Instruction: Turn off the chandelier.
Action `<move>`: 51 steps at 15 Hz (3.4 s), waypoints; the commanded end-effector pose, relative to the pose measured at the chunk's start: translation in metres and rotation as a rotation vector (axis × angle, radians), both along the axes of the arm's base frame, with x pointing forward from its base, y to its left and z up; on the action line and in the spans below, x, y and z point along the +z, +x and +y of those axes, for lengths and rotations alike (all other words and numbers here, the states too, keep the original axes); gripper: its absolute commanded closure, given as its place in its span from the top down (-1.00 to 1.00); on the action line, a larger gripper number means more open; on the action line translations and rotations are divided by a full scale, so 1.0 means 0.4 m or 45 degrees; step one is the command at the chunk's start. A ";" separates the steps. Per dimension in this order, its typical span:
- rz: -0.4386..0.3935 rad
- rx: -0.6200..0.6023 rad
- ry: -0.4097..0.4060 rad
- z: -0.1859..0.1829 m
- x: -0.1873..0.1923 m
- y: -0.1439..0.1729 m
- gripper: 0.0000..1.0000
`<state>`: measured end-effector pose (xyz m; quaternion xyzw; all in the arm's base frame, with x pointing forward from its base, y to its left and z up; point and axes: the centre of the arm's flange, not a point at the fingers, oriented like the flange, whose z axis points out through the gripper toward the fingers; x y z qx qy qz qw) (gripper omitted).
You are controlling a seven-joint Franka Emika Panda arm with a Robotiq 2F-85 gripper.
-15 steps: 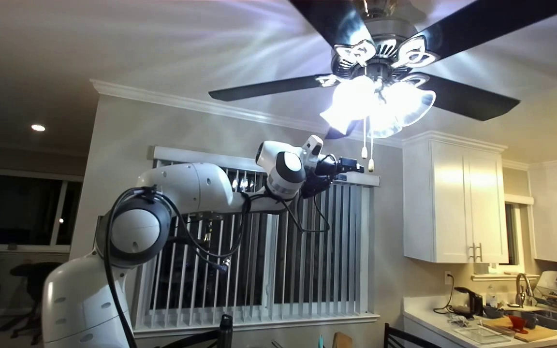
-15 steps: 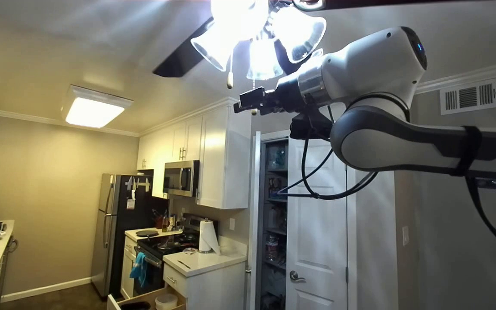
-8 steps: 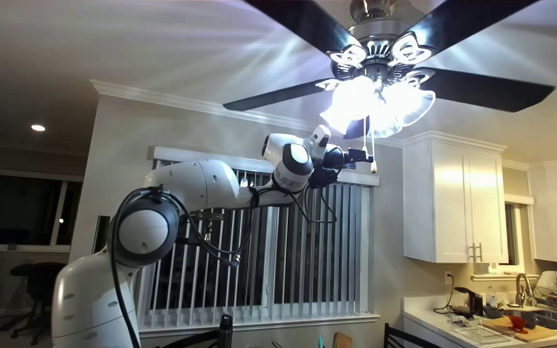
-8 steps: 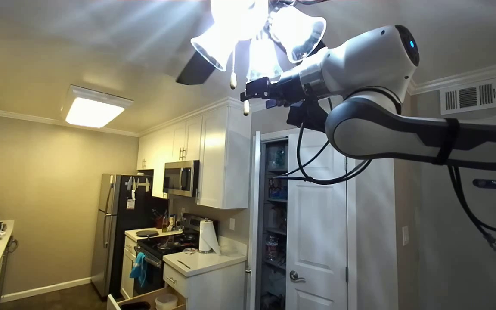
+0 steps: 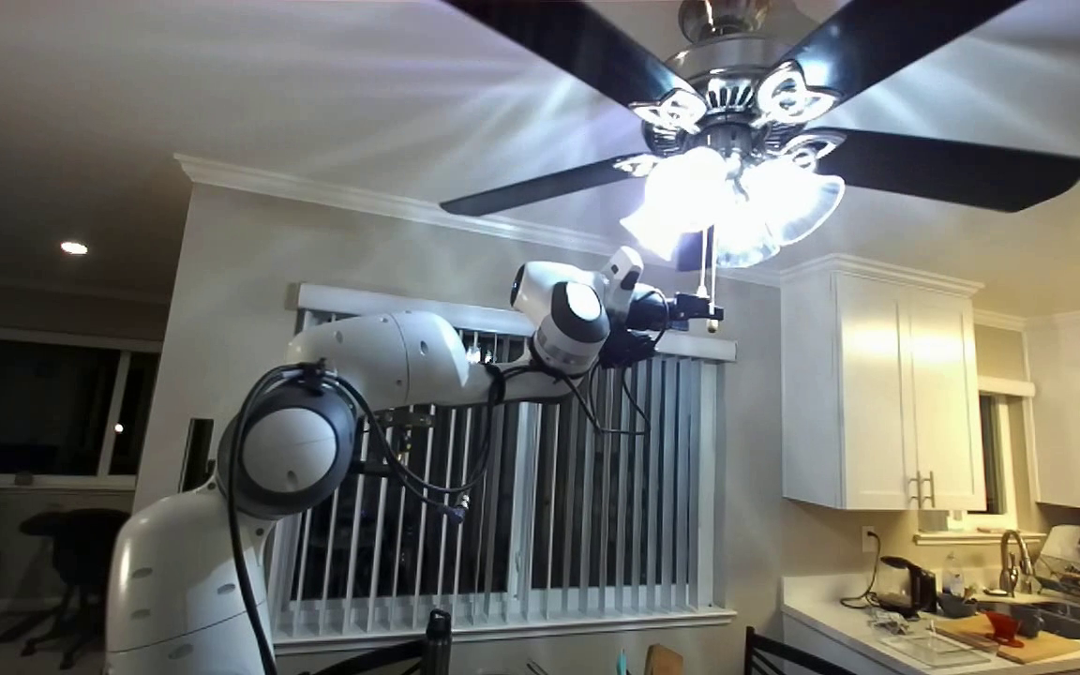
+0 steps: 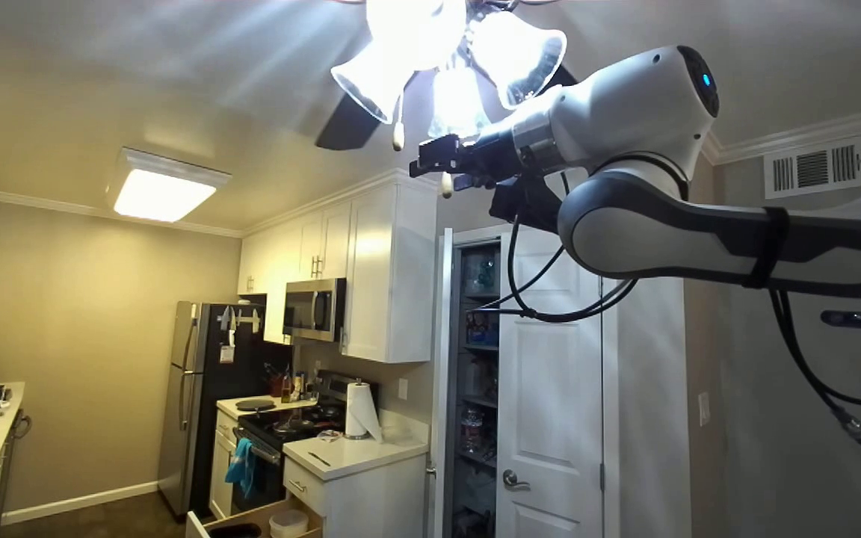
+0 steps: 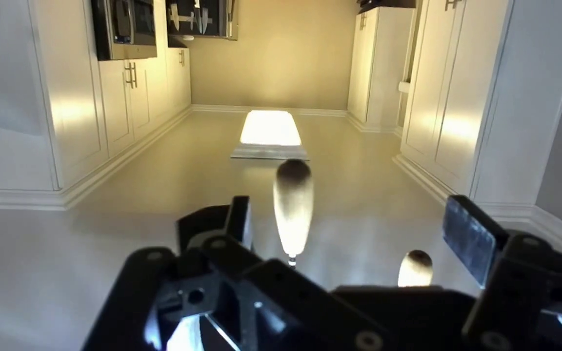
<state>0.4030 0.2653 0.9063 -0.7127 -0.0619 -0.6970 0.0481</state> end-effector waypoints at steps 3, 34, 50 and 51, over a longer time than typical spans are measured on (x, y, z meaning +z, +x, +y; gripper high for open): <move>-0.018 -0.012 0.031 -0.010 0.008 0.014 0.50; 0.089 0.033 0.004 0.010 -0.007 -0.004 0.02; 0.006 -0.089 -0.041 0.008 0.042 0.033 1.00; -0.001 -0.102 -0.044 0.005 0.047 0.044 1.00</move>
